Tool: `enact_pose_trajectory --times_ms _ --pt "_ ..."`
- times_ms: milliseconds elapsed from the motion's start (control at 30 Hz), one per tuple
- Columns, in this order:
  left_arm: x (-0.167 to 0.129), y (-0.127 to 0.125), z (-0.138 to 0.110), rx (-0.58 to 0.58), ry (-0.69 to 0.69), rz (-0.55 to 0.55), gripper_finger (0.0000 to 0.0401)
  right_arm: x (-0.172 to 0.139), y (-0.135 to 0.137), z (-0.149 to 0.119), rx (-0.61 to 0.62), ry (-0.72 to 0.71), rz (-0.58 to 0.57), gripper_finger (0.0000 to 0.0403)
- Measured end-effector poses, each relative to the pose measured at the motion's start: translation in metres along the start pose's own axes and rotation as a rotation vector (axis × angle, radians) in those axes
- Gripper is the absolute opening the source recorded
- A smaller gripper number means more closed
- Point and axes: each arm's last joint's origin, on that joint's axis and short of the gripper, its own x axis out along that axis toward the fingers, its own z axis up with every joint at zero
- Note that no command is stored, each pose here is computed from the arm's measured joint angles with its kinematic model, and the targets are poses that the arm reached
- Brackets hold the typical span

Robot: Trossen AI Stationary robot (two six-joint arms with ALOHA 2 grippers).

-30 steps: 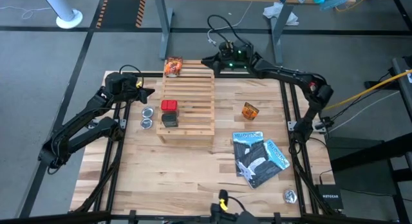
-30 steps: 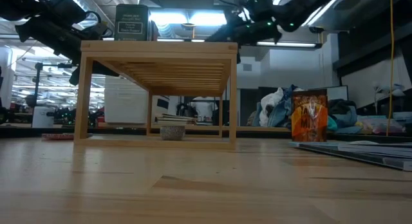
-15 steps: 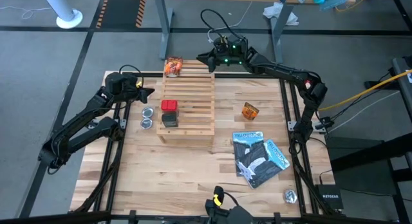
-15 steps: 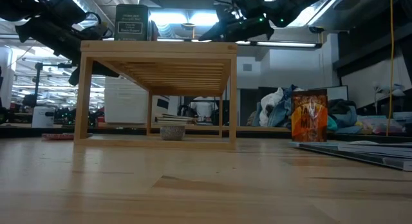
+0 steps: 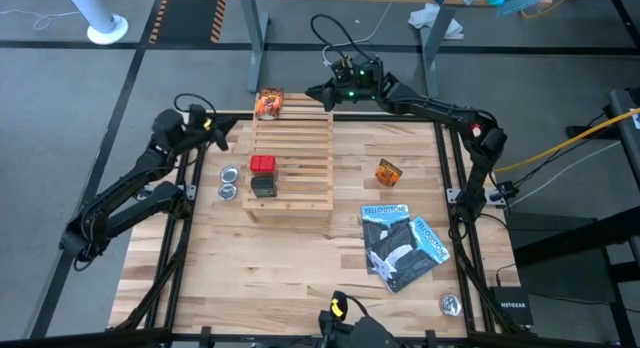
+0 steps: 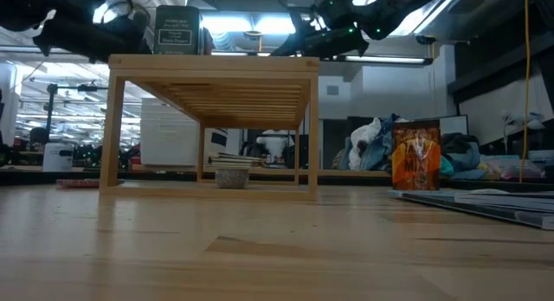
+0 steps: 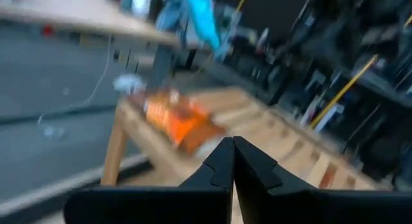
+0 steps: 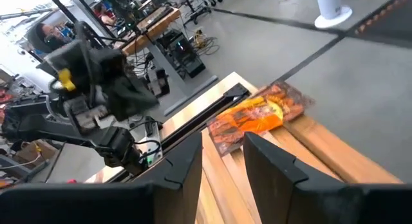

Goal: Shelf spices
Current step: Remove the orange seasoning pack from the shelf

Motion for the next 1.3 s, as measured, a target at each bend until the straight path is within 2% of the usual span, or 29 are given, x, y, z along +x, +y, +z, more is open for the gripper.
enact_pose_trajectory --times_ms 100,333,733,967,1200,1300 --pt "0.003 0.002 0.003 -0.033 -0.025 0.003 0.0 0.0 0.0 0.0 0.036 0.004 -0.002 0.012" --pt "0.03 0.016 0.0 -0.078 0.071 0.037 0.0 0.0 0.0 0.0 0.071 0.003 0.0 0.012" --pt "0.081 0.023 0.041 -0.105 0.144 0.032 0.0 0.004 0.006 -0.006 0.126 0.026 -0.013 0.012" --pt "0.088 0.031 0.05 -0.133 0.214 0.079 0.0 0.008 0.006 -0.011 0.232 0.02 -0.078 0.012" --pt "0.087 0.038 0.053 -0.164 0.212 0.104 0.0 0.018 0.005 -0.019 0.387 0.054 -0.059 0.012" --pt "0.087 0.038 0.053 -0.176 0.223 0.091 0.0 0.025 0.009 -0.015 0.434 0.056 -0.03 0.012"
